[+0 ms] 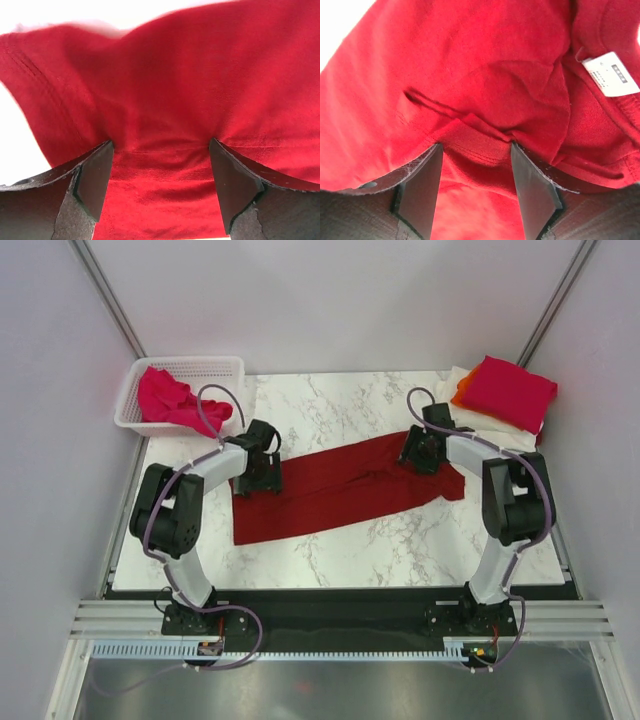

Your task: Fold and stack the t-shirts

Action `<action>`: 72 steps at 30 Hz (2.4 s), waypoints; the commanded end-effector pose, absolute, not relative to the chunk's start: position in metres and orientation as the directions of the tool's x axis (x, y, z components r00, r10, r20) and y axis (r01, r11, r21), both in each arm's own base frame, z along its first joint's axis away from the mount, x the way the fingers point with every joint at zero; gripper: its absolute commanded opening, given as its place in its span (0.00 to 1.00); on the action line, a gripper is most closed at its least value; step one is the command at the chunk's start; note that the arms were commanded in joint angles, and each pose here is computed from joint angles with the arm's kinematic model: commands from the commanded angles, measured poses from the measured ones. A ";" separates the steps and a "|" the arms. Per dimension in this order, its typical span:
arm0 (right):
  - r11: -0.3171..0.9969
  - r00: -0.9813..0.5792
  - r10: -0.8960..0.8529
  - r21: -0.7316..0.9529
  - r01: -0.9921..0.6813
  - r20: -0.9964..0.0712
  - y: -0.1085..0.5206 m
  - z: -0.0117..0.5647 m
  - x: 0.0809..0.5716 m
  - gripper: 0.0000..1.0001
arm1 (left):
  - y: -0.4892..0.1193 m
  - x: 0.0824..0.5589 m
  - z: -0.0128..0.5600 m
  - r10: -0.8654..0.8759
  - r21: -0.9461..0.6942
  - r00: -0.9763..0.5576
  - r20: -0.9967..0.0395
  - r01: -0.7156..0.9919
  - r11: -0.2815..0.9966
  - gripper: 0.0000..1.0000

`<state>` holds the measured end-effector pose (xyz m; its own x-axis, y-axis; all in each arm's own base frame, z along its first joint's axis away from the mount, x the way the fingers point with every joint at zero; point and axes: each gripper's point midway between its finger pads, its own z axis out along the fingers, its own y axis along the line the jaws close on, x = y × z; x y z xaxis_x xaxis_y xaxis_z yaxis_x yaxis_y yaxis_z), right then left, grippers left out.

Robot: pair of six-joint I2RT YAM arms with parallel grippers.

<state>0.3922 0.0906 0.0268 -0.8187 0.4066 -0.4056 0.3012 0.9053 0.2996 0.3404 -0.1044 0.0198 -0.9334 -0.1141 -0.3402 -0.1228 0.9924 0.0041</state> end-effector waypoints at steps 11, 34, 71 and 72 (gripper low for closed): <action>0.908 -0.849 0.327 0.388 0.160 -0.416 0.203 0.009 0.550 0.66 | -0.149 0.226 -0.001 -0.111 -0.084 -0.976 -0.185 -0.097 0.992 0.85; 0.708 -0.528 0.361 0.594 -0.381 -0.769 0.276 0.202 0.648 0.98 | -0.350 0.128 0.187 -0.029 -0.671 -0.961 -0.275 0.170 0.722 1.00; 0.872 -0.943 0.162 0.490 -0.002 -0.291 0.247 0.031 0.115 0.84 | -0.136 0.245 0.137 -0.124 -0.358 -0.837 -0.533 0.091 0.929 1.00; 0.873 -0.945 0.150 0.488 -0.011 -0.289 0.249 0.031 0.111 0.81 | -0.134 0.243 0.135 -0.122 -0.354 -0.839 -0.531 0.089 0.931 1.00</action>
